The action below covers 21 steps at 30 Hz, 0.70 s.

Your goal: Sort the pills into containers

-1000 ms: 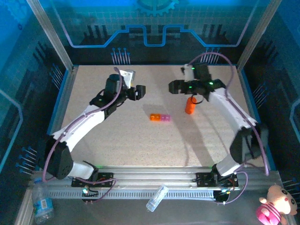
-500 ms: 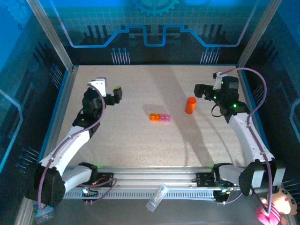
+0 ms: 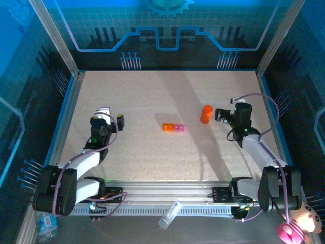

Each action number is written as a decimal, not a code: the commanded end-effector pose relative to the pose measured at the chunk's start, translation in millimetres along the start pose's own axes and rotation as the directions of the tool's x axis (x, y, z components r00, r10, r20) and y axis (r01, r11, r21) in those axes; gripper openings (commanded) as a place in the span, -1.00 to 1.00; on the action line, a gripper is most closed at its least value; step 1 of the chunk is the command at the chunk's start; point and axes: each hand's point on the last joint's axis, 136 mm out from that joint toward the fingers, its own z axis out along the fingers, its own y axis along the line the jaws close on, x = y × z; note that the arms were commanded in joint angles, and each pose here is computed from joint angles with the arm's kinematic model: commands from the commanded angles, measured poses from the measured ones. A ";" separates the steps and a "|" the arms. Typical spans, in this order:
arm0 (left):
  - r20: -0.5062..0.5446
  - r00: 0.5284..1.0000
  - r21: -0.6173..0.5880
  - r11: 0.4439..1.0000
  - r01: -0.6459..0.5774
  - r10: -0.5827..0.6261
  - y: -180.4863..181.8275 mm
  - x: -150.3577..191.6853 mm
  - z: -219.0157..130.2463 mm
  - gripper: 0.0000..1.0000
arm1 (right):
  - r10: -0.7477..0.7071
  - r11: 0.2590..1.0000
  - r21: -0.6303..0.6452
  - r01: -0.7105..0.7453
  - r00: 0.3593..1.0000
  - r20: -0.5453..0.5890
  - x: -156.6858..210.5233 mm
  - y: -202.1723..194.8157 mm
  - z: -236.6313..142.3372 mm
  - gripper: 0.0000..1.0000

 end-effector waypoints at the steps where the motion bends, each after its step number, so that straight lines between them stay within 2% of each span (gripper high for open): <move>1: 0.116 0.993 -0.027 1.000 0.000 0.004 6.0 -18.6 4.0 0.98 | -0.023 0.998 0.059 0.017 0.994 0.108 -15.2 -12.1 7.5 1.00; 5: 0.085 0.996 -0.012 1.000 0.011 -0.009 2.0 -10.6 16.0 0.98 | -0.020 0.998 0.062 0.010 0.988 0.153 1.6 -13.1 16.8 1.00; 8: 0.103 0.994 0.026 0.999 0.021 -0.024 -4.1 -8.0 22.9 0.98 | -0.043 0.998 0.062 0.032 0.980 0.195 6.3 -10.1 22.0 1.00; 15: 0.058 0.998 0.151 0.988 -0.030 0.022 -27.3 12.0 38.7 0.98 | -0.059 0.997 -0.026 0.068 0.965 0.255 9.7 9.0 29.9 0.99; 18: 0.048 0.999 0.166 0.986 -0.033 0.025 -29.4 11.2 42.1 0.98 | -0.093 0.992 -0.058 0.115 0.950 0.298 21.3 20.4 31.8 1.00; 19: 0.039 0.999 0.179 0.983 -0.038 0.031 -31.4 11.7 43.3 0.98 | -0.102 0.991 -0.044 0.125 0.934 0.344 17.6 21.0 30.4 0.99; 21: 0.027 0.999 0.194 0.981 -0.024 0.020 -30.7 12.0 44.9 0.98 | -0.114 0.988 -0.062 0.139 0.944 0.308 20.5 25.7 31.4 1.00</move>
